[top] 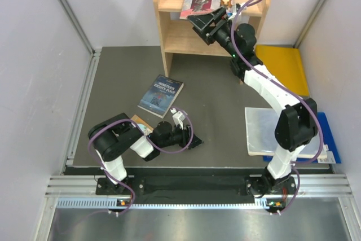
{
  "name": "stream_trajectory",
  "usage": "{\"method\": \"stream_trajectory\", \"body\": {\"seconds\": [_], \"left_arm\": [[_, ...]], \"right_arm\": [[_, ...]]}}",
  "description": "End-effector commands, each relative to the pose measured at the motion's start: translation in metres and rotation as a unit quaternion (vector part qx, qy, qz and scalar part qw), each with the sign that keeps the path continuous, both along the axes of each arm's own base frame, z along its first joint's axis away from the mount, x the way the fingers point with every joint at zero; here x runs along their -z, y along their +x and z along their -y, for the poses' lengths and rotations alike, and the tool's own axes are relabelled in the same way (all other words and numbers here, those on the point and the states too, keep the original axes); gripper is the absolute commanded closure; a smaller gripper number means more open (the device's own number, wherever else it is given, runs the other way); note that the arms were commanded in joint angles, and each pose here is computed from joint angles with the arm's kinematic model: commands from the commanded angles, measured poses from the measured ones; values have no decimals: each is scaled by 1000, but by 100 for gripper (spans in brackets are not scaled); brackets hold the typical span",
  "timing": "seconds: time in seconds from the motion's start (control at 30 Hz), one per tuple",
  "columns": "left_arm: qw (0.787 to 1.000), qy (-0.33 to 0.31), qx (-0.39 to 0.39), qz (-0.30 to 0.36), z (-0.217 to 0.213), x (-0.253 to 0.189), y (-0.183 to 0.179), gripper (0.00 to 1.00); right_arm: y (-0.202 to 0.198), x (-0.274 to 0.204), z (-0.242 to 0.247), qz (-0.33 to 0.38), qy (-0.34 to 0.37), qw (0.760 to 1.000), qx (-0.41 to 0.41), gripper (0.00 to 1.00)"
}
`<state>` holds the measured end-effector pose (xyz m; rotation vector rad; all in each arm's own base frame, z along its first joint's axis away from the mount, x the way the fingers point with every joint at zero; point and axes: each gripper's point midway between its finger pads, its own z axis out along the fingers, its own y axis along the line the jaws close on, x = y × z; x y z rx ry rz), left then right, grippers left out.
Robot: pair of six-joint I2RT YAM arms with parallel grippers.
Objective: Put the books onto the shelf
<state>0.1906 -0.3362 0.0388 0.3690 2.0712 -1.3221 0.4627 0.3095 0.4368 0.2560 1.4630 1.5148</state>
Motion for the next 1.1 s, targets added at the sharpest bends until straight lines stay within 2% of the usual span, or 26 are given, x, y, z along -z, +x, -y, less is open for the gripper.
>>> {"method": "stream_trajectory", "body": {"seconds": [0.0,0.2,0.57,0.63,0.67,0.7,0.77,0.8,0.83,0.87,0.9,0.93,0.97,1.03,1.07], "left_arm": [[1000,3,8,4,3,2,0,42],[1000,4,11,2,5,4,0,42],[1000,7,13,-3,6,7,0,42],[1000,7,13,-3,7,7,0,42],[1000,7,13,-4,7,7,0,42],[1000,8,15,-5,7,8,0,42],[1000,7,17,-6,8,8,0,42],[1000,7,17,-6,8,8,0,42],[1000,7,17,-6,8,8,0,42],[1000,6,17,-5,8,7,0,42],[1000,7,17,-6,8,8,0,42],[1000,7,17,-6,8,8,-1,42],[1000,7,16,-6,8,8,0,42],[1000,6,18,-5,8,7,0,42],[1000,7,17,-6,8,8,0,42]], "right_arm": [[-27,-30,3,78,2,997,-27,0],[-51,-31,2,121,-65,991,-12,0],[-78,18,-9,98,-157,983,-9,0],[-84,20,-17,120,-195,973,3,6],[-87,17,-21,128,-211,969,7,10],[-96,17,-33,157,-241,958,3,26],[-93,12,-44,166,-276,947,15,47],[-96,13,-53,185,-301,935,13,74],[-92,-13,-53,200,-300,932,34,86],[-82,12,-65,187,-342,921,21,95],[-76,13,-67,185,-355,916,25,100],[-73,-11,-69,204,-350,914,34,100],[-62,15,-79,190,-384,903,19,100],[-54,-1,-82,200,-386,900,31,100],[-46,13,-87,193,-402,894,28,100]]}}
